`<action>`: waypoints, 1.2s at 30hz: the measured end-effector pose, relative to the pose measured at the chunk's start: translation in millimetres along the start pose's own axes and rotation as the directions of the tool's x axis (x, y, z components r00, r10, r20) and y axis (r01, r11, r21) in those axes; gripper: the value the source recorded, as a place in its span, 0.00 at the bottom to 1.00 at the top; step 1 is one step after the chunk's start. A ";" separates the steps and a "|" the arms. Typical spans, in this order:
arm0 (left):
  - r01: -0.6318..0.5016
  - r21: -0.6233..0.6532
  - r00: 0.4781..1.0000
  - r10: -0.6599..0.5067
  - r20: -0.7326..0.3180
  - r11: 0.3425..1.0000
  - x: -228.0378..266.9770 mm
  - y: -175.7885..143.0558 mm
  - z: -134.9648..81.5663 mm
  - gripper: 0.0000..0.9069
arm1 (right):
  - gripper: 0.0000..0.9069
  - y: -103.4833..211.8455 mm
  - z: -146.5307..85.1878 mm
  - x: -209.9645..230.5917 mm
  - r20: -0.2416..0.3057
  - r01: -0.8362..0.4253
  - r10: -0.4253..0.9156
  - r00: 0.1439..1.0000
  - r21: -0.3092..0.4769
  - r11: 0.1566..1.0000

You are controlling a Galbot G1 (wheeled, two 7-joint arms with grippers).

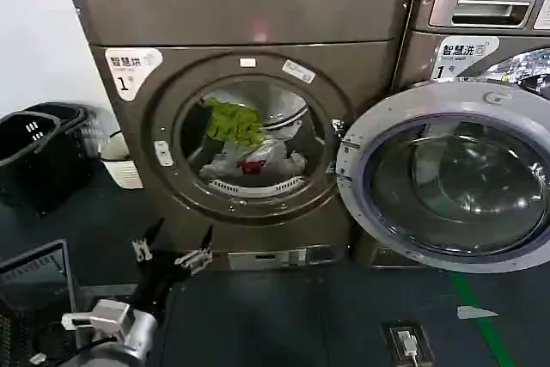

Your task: Grasp the clothes from the dryer.

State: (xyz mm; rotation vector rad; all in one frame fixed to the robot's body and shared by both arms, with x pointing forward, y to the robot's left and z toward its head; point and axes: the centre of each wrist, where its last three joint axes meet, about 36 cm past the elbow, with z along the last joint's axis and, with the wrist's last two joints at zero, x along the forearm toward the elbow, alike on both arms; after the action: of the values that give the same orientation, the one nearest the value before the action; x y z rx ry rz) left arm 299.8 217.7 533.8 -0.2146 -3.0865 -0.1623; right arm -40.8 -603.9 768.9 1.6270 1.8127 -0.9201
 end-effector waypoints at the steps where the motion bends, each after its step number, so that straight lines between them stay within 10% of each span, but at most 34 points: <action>1: 0.000 0.000 1.000 0.000 -0.001 1.000 0.2 0.0 -0.1 1.00 | 1.00 0.4 0.3 0.0 0.002 0.004 -0.004 1.000 0.000 1.000; 36: -0.005 0.008 1.000 0.005 -0.001 1.000 7.8 2.3 -3.2 1.00 | 1.00 6.8 2.0 5.3 0.012 0.040 -0.040 0.999 -0.011 0.999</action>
State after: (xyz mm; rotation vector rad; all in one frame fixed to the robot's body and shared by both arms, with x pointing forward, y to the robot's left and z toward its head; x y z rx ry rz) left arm 292.6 220.7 537.6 -0.2213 -3.0852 -0.1499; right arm -34.9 -601.8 762.6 1.5807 1.8455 -0.9325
